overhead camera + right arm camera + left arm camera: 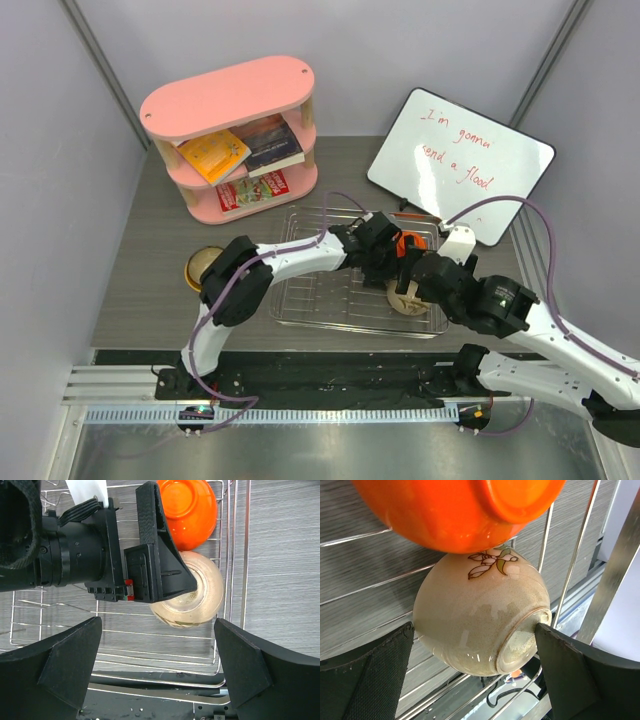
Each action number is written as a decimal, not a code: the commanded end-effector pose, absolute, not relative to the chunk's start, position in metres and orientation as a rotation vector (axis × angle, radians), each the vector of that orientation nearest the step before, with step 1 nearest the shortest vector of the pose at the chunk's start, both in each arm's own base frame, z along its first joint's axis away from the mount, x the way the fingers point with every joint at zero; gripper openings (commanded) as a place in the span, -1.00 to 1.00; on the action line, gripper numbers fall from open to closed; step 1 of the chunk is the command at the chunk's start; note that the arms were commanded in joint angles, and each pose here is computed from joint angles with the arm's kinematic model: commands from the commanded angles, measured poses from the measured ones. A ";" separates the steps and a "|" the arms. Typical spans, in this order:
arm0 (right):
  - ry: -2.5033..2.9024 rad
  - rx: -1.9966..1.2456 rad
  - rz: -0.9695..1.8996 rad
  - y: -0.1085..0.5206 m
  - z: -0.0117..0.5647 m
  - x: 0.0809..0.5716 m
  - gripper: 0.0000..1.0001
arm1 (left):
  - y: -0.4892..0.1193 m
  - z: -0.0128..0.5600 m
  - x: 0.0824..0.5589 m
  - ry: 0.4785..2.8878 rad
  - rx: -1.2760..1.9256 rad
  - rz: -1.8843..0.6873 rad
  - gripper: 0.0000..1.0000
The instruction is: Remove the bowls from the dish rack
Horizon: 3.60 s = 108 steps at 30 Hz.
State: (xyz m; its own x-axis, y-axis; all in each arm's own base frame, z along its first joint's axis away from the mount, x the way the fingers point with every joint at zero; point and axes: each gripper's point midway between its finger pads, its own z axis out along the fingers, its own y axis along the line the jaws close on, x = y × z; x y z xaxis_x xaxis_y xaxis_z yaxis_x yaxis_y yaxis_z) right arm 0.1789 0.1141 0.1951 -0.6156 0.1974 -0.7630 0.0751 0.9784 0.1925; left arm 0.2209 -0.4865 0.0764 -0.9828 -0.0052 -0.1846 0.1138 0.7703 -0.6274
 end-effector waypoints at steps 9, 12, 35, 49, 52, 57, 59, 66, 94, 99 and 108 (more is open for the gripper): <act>2.209 0.227 0.213 0.114 0.199 0.180 0.99 | -0.441 -0.035 0.194 3.028 0.119 -0.689 0.99; 2.210 0.228 0.215 0.114 0.199 0.180 0.99 | -0.441 -0.041 0.188 3.040 0.125 -0.726 0.99; 2.190 0.249 0.215 0.107 0.200 0.178 0.99 | -0.448 -0.012 0.195 2.939 0.134 -0.956 -0.56; 2.185 0.253 0.211 0.103 0.199 0.176 1.00 | -0.453 0.002 0.191 2.894 0.182 -1.066 -1.00; 2.184 0.252 0.209 0.102 0.200 0.176 1.00 | -0.452 0.017 0.194 2.854 0.190 -1.088 -1.00; 2.184 0.257 0.212 0.103 0.200 0.176 1.00 | -0.447 0.042 0.203 2.796 0.189 -1.122 -1.00; 2.183 0.256 0.218 0.103 0.201 0.176 0.99 | -0.444 0.047 0.207 2.783 0.192 -1.118 -1.00; 2.176 0.260 0.222 0.103 0.203 0.176 0.99 | -0.437 0.068 0.216 2.745 0.229 -1.065 -1.00; 2.162 0.277 0.204 0.096 0.203 0.176 1.00 | -0.450 0.190 0.242 2.410 0.299 -1.202 -1.00; 2.157 0.285 0.195 0.093 0.203 0.176 0.99 | -0.445 0.200 0.245 2.383 0.288 -1.177 -1.00; 2.136 0.314 0.211 0.089 0.205 0.175 1.00 | -0.411 0.222 0.250 2.339 0.264 -1.015 -1.00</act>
